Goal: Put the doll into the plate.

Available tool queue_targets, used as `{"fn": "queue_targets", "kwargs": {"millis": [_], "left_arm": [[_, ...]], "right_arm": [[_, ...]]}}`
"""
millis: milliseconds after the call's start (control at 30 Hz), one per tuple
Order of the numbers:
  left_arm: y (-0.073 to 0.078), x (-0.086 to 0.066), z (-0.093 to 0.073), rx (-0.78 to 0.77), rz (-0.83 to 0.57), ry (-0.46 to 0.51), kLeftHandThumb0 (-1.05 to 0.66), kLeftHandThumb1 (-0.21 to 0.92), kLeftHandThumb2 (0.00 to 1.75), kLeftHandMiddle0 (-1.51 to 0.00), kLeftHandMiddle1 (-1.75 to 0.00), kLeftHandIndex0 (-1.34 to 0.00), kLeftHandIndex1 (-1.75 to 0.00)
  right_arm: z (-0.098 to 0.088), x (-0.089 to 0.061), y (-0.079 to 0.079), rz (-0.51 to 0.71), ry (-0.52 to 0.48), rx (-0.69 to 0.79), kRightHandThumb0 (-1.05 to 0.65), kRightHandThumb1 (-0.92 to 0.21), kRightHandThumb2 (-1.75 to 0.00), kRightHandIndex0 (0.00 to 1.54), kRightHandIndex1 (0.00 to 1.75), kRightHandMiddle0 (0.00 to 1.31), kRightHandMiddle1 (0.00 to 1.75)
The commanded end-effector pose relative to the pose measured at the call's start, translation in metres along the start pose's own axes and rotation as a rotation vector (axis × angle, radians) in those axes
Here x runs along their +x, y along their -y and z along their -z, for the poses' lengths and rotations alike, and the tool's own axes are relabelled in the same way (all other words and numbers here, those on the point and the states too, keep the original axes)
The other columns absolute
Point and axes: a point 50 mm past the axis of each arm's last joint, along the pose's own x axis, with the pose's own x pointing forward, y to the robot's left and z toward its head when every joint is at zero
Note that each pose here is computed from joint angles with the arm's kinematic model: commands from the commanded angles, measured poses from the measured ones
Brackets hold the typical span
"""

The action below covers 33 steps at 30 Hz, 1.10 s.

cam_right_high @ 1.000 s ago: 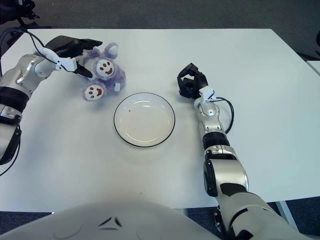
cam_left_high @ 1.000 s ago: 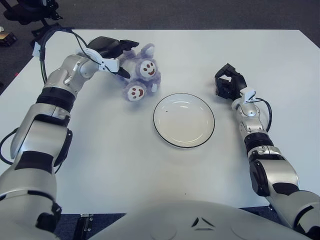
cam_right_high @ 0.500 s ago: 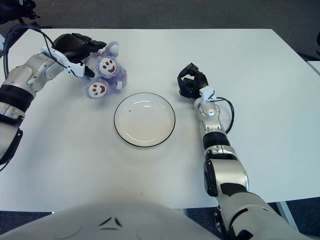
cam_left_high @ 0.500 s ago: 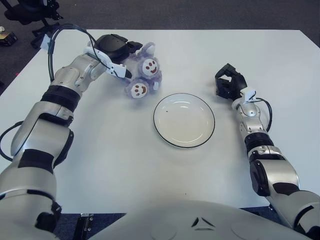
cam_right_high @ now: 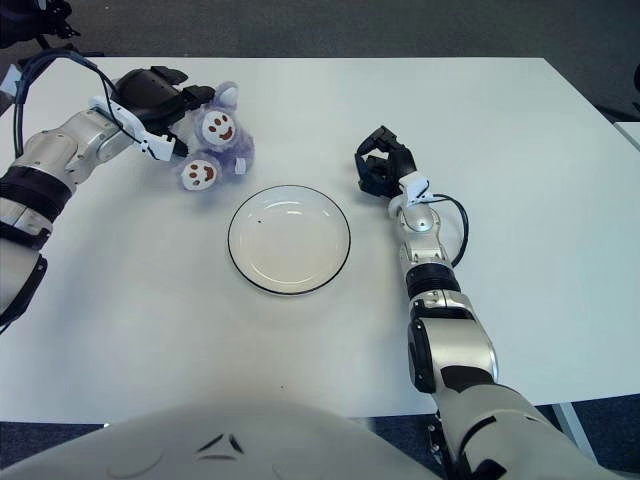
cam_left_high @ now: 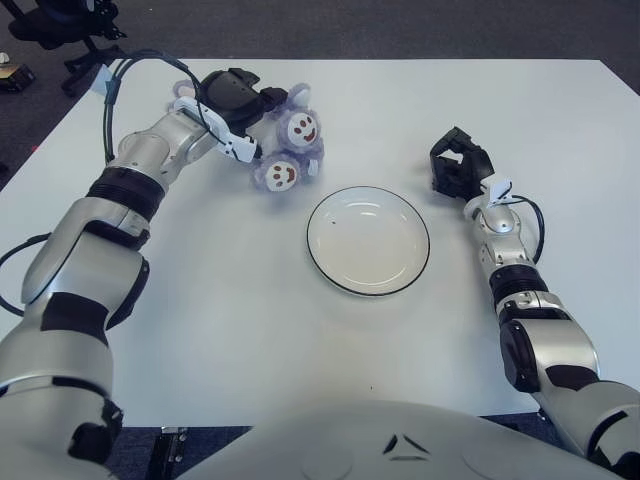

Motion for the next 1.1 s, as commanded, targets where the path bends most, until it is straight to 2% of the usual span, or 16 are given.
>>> {"fn": "queue_targets", "kwargs": {"millis": [0, 367, 767, 800, 933, 1067], "left_arm": [[-0.0047, -0.0005, 0.0068, 0.041, 0.076, 0.023, -0.70, 0.84, 0.02, -0.47, 0.00, -0.34, 0.00], [0.0000, -0.0018, 0.0121, -0.015, 0.242, 0.084, -0.82, 0.91, 0.02, -0.52, -0.02, -0.30, 0.00], [0.0021, -0.0049, 0.0145, -0.095, 0.358, 0.131, -0.82, 0.92, 0.01, -0.74, -0.12, -0.29, 0.00], [0.0022, -0.0043, 0.0143, -0.105, 0.376, 0.129, -0.82, 0.92, 0.01, -0.73, -0.15, -0.29, 0.00], [0.0021, -0.0022, 0.0131, -0.124, 0.402, 0.125, -0.79, 0.90, 0.00, -0.57, -0.62, -0.28, 0.00], [0.0039, 0.0007, 0.0099, -0.131, 0.407, 0.122, -0.78, 0.89, 0.00, -0.50, -0.83, -0.28, 0.00]], "right_arm": [[0.0204, -0.0121, -0.0021, -0.025, -0.107, -0.009, -0.39, -0.64, -0.88, 0.96, 1.75, 0.37, 1.75], [0.0205, -0.0120, -0.0021, -0.032, -0.113, -0.016, -0.39, -0.64, -0.88, 0.96, 1.75, 0.37, 1.75], [0.0205, -0.0123, -0.0021, -0.038, -0.113, -0.023, -0.39, -0.64, -0.89, 0.96, 1.75, 0.38, 1.75], [0.0205, -0.0123, -0.0021, -0.039, -0.113, -0.023, -0.39, -0.64, -0.89, 0.96, 1.75, 0.38, 1.75], [0.0202, -0.0127, -0.0020, -0.041, -0.111, -0.024, -0.39, -0.64, -0.89, 0.96, 1.75, 0.38, 1.75], [0.0200, -0.0128, -0.0020, -0.043, -0.110, -0.026, -0.39, -0.64, -0.89, 0.96, 1.75, 0.38, 1.75]]}}
